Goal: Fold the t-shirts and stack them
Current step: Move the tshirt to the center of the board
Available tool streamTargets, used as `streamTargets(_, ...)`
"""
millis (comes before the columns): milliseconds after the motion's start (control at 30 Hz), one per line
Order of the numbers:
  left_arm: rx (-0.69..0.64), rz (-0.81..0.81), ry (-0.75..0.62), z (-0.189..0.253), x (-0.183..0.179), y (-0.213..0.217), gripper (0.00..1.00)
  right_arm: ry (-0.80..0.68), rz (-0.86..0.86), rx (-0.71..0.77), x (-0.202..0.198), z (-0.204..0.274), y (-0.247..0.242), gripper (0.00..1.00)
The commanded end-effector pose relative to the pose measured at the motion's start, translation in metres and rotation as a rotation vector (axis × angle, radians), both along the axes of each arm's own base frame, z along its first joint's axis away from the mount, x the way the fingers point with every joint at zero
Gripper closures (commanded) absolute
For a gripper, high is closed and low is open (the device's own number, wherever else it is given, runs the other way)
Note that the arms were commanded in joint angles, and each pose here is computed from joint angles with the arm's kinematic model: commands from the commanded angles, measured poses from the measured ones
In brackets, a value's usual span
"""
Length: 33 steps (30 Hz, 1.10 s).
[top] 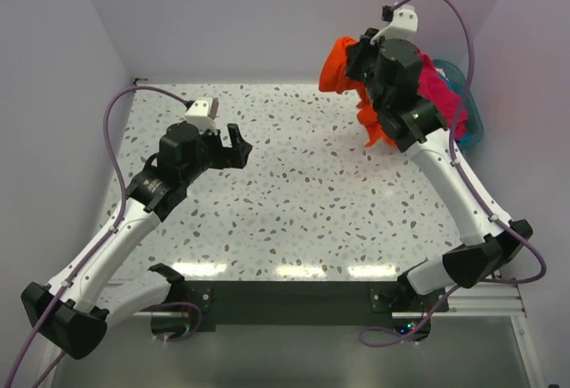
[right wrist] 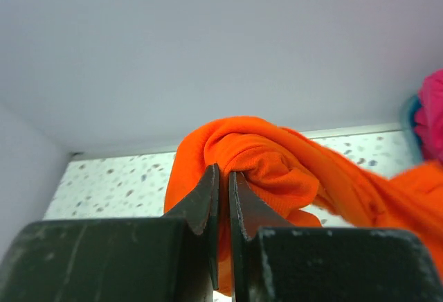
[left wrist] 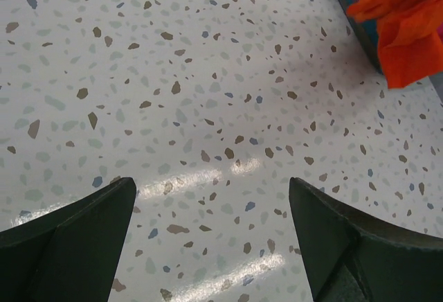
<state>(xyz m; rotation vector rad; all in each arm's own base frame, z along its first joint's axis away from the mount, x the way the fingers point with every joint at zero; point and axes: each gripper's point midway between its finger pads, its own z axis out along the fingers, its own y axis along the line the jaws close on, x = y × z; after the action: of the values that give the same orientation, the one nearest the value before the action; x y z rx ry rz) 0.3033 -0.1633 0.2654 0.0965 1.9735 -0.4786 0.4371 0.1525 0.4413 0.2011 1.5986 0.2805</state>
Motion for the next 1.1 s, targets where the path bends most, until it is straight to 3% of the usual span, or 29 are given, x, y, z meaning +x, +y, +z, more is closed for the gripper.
streamTargets(0,-0.065,0.055,-0.088,0.039,0.005,0.008,0.03,-0.117,0.155,0.041,-0.036,0.056,0.036,1.0)
streamTargets(167,-0.077,0.101,-0.094,0.041,0.0,0.018,0.04,-0.109,0.314,0.047,-0.06,0.059,0.089,1.0)
streamTargets(300,-0.077,0.134,-0.083,0.035,-0.001,0.024,0.04,0.015,0.291,0.028,-0.045,0.005,0.099,0.96)
streamTargets(400,-0.066,0.147,-0.06,0.025,0.001,0.026,0.03,0.096,0.154,0.006,-0.028,-0.042,0.073,0.8)
streamTargets(567,-0.044,0.172,0.006,-0.009,0.007,0.026,0.03,0.389,-0.017,0.068,0.022,-0.155,-0.005,0.56)
streamTargets(667,-0.046,0.186,0.065,-0.04,0.011,0.023,0.05,0.491,-0.033,0.025,0.018,-0.188,-0.017,0.43)
streamTargets(767,-0.05,0.233,0.136,-0.078,0.012,0.025,0.1,0.52,0.07,0.034,-0.004,-0.217,0.01,0.35)
streamTargets(933,-0.055,0.333,0.245,-0.139,0.01,0.034,0.17,0.59,0.241,-0.117,-0.061,-0.275,0.092,0.35)
streamTargets(1067,-0.078,0.408,0.254,-0.158,0.019,0.039,0.21,0.647,0.352,-0.146,-0.077,-0.316,0.14,0.35)
